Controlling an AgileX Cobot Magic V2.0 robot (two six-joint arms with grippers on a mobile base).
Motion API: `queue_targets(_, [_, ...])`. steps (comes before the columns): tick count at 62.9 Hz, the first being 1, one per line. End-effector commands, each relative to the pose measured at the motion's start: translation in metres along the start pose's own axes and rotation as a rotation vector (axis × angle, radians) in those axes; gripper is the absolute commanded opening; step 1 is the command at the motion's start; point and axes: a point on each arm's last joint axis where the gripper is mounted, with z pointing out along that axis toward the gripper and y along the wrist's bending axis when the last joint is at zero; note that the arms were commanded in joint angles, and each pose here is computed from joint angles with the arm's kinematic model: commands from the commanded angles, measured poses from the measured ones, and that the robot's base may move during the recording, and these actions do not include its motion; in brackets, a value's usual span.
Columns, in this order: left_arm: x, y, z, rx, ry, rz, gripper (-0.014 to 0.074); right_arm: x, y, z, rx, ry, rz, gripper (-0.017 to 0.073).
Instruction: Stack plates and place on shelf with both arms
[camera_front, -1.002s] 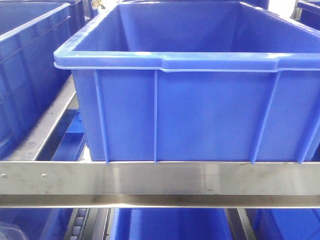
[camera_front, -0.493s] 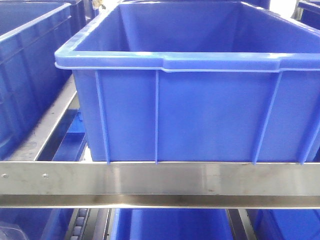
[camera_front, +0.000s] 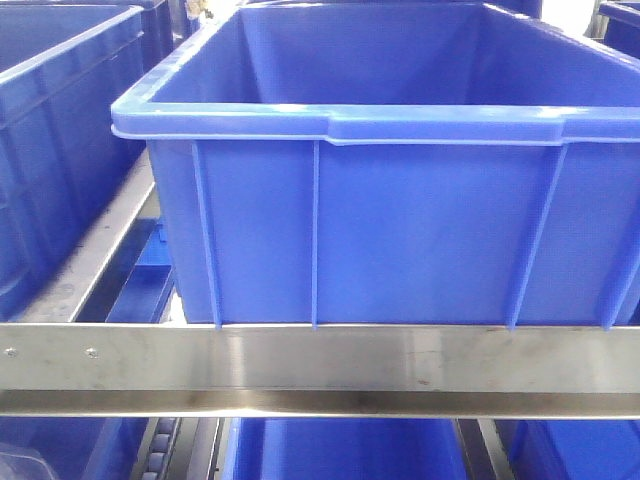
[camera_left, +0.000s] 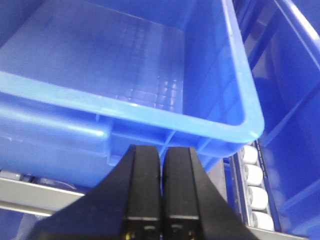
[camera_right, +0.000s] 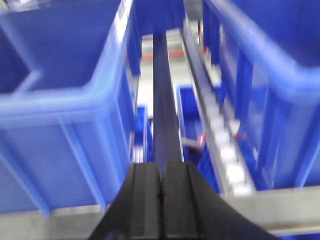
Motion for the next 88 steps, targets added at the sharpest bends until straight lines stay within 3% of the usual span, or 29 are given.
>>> queue_targets(1, [-0.0162, -0.0058, -0.0022, 0.039, -0.107, 0.001, 0.0090, -0.0148, 0.0009, -0.0035, -0.001, -0.130, 0.002, 0.0057])
queue_targets(34, [-0.0162, -0.0058, -0.0022, 0.039, -0.107, 0.001, 0.0090, -0.0157, 0.0008, -0.0036, -0.001, -0.144, 0.008, 0.0057])
queue_targets(52, [-0.0162, -0.0058, -0.0022, 0.039, -0.107, 0.001, 0.0090, -0.0166, 0.0003, -0.0037, 0.007, -0.153, -0.031, 0.0057])
queue_targets(88, [-0.0162, -0.0058, -0.0022, 0.039, -0.107, 0.001, 0.0090, -0.0165, 0.0003, -0.0037, 0.007, -0.152, -0.031, 0.0057])
